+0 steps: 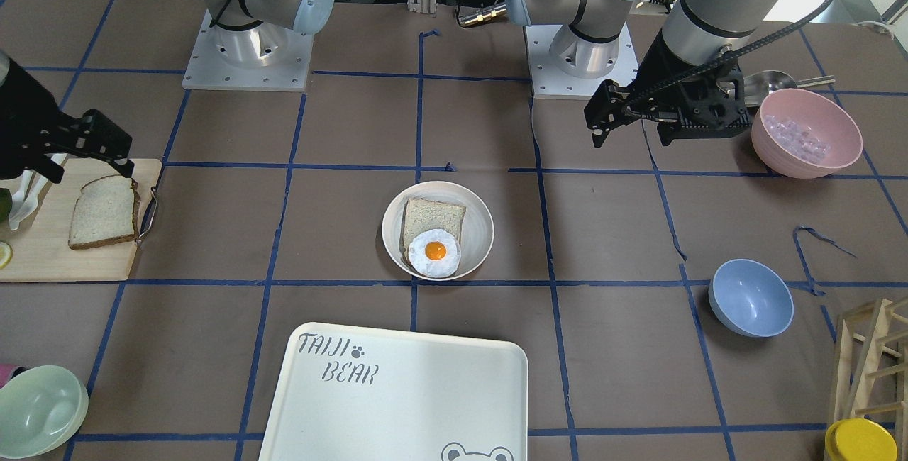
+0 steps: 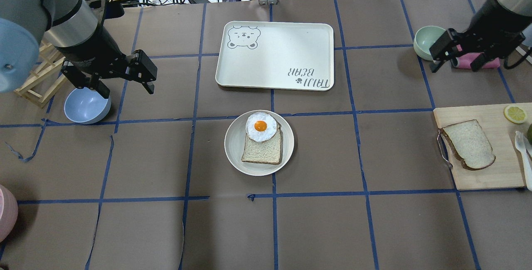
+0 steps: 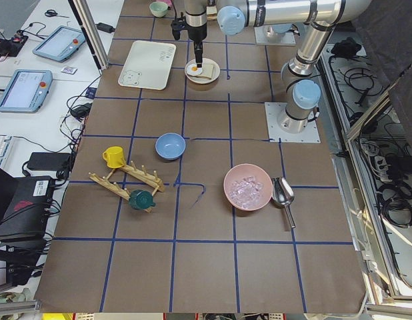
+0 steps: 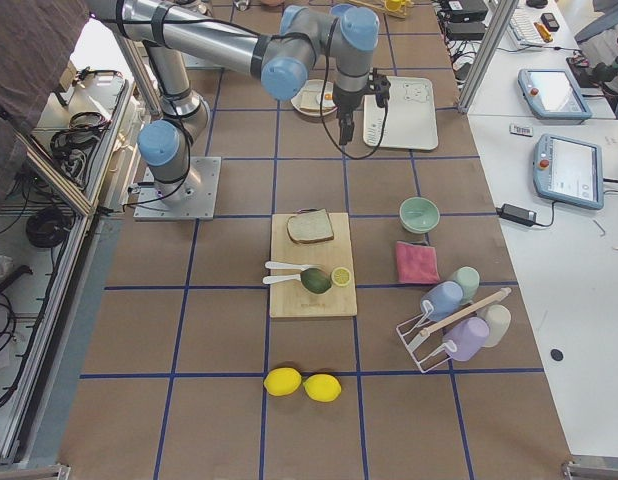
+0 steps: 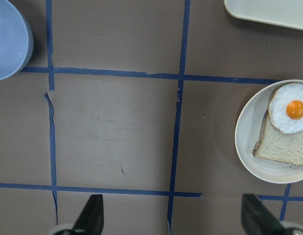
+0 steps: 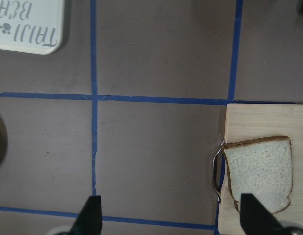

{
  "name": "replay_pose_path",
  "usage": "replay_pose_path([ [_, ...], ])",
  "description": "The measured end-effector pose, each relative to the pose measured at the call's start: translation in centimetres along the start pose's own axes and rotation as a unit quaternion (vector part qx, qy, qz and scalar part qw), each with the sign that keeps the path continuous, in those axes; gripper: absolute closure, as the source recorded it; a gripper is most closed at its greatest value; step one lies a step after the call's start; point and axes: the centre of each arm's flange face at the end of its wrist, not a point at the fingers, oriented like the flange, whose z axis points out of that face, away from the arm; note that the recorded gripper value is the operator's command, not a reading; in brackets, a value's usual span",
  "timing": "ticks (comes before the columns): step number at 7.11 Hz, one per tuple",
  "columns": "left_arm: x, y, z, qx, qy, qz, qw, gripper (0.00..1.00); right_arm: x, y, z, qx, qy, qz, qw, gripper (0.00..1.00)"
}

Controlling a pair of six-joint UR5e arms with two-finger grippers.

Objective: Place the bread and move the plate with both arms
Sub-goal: 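Move the right gripper down to the bread slice on the cutting board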

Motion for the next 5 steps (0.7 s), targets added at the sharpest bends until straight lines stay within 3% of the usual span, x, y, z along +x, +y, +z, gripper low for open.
replay_pose_path([
  [2, 0.0, -0.2, 0.2, -0.001, 0.000, 0.000, 1.0000, 0.00, 9.3, 0.6, 5.3, 0.008, -0.049, -0.029, 0.9984, 0.02],
  [4, 0.1, -0.1, 0.1, 0.000, 0.000, 0.001, 1.0000, 0.00, 16.2, 0.6, 11.6, -0.005, -0.089, -0.039, 0.9953, 0.25],
  [5, 0.1, -0.1, 0.1, 0.000, 0.000, 0.001, 1.0000, 0.00, 17.6, 0.8, 13.5, -0.014, -0.093, -0.037, 0.9949, 0.29],
])
